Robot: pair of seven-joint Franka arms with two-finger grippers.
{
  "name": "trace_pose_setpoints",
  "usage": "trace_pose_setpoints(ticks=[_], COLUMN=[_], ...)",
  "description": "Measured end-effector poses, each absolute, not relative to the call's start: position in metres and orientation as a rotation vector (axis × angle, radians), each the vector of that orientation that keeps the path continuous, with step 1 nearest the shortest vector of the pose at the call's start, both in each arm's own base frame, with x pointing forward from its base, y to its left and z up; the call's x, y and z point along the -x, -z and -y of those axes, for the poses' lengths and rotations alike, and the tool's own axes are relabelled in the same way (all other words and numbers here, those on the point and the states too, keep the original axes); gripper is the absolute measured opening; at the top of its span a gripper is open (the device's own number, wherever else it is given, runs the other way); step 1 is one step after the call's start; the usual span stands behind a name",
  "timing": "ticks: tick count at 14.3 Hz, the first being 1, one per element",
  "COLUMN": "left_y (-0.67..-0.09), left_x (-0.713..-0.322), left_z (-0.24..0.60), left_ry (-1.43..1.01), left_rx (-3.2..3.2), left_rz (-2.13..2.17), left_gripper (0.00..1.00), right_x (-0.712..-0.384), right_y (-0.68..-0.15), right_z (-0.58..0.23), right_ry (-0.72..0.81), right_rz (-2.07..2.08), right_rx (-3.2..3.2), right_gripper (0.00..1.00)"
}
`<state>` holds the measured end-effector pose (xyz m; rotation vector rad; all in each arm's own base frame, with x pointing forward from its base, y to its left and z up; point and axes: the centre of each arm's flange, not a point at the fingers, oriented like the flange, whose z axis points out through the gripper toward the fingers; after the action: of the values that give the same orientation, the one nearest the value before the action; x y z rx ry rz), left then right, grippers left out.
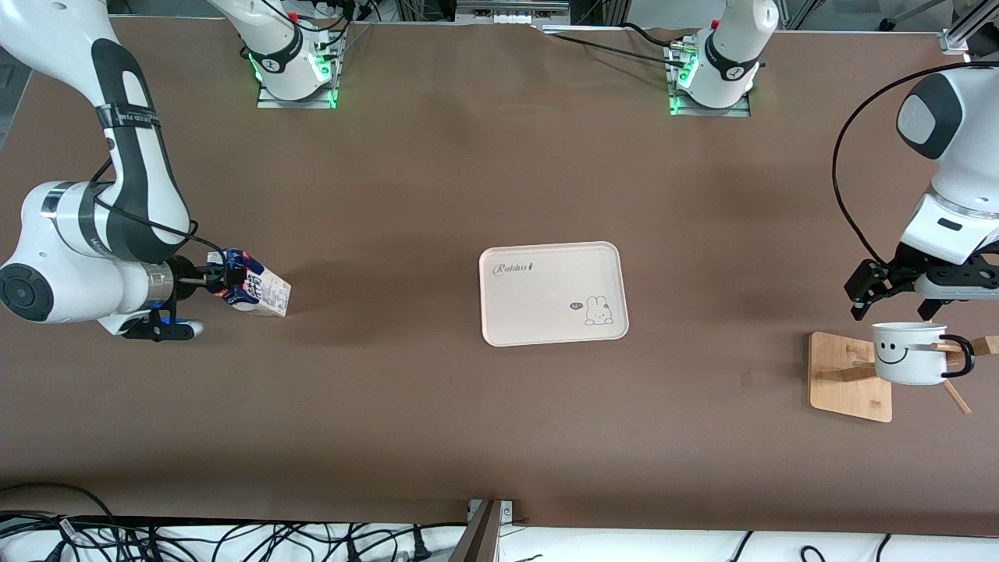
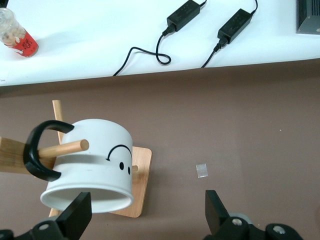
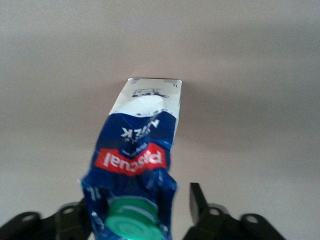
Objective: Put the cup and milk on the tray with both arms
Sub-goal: 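Lift the carton with the right gripper while the left gripper reaches the mug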
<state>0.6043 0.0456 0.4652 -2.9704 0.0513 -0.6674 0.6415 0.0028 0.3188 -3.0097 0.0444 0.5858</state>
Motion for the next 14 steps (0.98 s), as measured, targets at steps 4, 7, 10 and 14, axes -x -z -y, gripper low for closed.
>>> trace_pose_setpoints(ticks=[4, 7, 10, 14], left_y=[-0.428, -0.432, -0.433, -0.415], left_x=[-0.59, -0.588, -0.591, -0.586], left_z=[-0.044, -0.044, -0.043, -0.041], left_ry=[0.559, 0.575, 0.691, 0.734], left_rx=[3.0, 2.996, 2.971, 2.964], left_rz=[-0.057, -0.057, -0.063, -0.069], left_gripper=[1.0, 1.0, 1.0, 1.0], right_x=[-0.645, -0.648, -0.648, -0.648], right_y=[-0.324, -0.33, -0.331, -0.331], right_z=[-0.003, -0.003, -0.003, -0.003], right_ry=[-0.553, -0.531, -0.527, -0.527], right_rz=[-0.045, -0.044, -0.044, -0.044], right_rx=[3.014, 3.018, 3.018, 3.018], right_gripper=[0.5, 0.49, 0.42, 0.35])
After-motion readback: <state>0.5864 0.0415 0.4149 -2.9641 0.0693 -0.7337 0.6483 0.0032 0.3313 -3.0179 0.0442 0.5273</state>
